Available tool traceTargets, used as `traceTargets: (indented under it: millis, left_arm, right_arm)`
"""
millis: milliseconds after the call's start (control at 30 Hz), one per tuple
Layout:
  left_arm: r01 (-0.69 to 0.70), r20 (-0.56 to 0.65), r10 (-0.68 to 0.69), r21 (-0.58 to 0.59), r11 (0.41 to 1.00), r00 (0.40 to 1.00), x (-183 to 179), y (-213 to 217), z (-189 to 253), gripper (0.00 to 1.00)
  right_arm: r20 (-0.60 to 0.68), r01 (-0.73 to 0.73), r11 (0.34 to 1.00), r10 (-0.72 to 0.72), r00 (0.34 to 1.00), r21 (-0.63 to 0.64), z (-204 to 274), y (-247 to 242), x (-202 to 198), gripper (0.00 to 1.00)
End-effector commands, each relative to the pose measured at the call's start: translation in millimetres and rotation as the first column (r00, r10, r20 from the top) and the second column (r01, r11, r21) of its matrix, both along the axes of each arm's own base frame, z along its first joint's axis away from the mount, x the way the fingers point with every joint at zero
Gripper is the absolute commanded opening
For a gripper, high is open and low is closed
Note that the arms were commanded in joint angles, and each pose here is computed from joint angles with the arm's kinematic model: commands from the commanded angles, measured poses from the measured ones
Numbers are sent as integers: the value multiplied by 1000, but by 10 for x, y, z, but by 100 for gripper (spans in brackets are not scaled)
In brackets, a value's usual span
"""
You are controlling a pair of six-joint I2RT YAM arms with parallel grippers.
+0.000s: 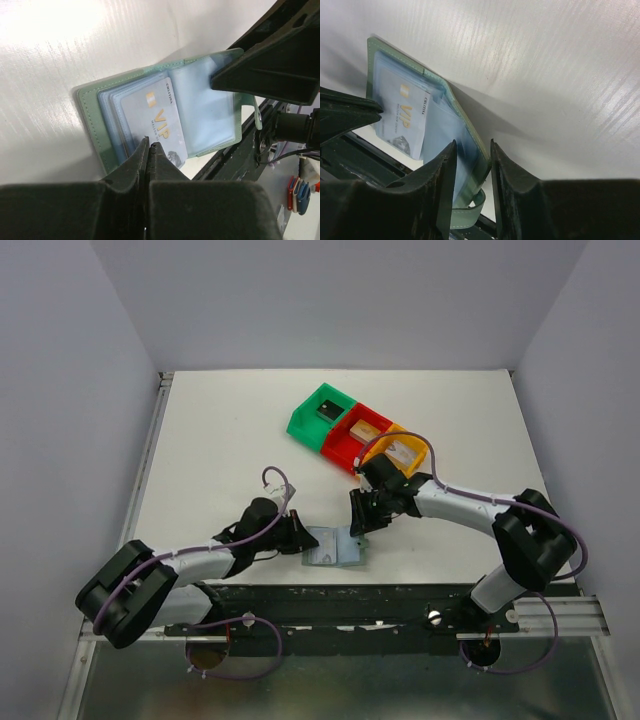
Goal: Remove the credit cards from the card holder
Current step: Remove the credit card from the card holder.
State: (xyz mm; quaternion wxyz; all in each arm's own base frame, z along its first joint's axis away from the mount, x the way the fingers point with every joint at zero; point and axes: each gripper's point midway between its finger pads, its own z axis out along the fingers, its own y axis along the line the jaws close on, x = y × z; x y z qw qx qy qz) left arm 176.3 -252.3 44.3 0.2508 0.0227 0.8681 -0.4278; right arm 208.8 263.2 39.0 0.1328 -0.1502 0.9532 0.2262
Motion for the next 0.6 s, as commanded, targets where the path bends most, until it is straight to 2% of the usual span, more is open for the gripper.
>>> traceTargets:
  millis: [0, 367, 500, 567]
  left_arm:
    - [-17, 26, 16, 33, 999, 1000, 71, -1, -30, 3]
    - [-17, 16, 16, 104, 994, 1000, 48, -6, -152, 0]
    - [-22, 17, 20, 113, 993, 1000, 42, -6, -161, 0]
    - [-23, 19, 21, 115, 993, 1000, 40, -9, -163, 0]
  right_arm:
    - [42, 9, 1000, -9, 999, -2, 139, -21, 79, 42]
    - [119, 53, 999, -54, 991, 6, 491, -95, 148, 53]
    - [206, 49, 990, -76, 976, 133, 950, -16, 179, 52]
    - [235, -2, 967, -60, 970, 256, 1229, 131, 129, 46]
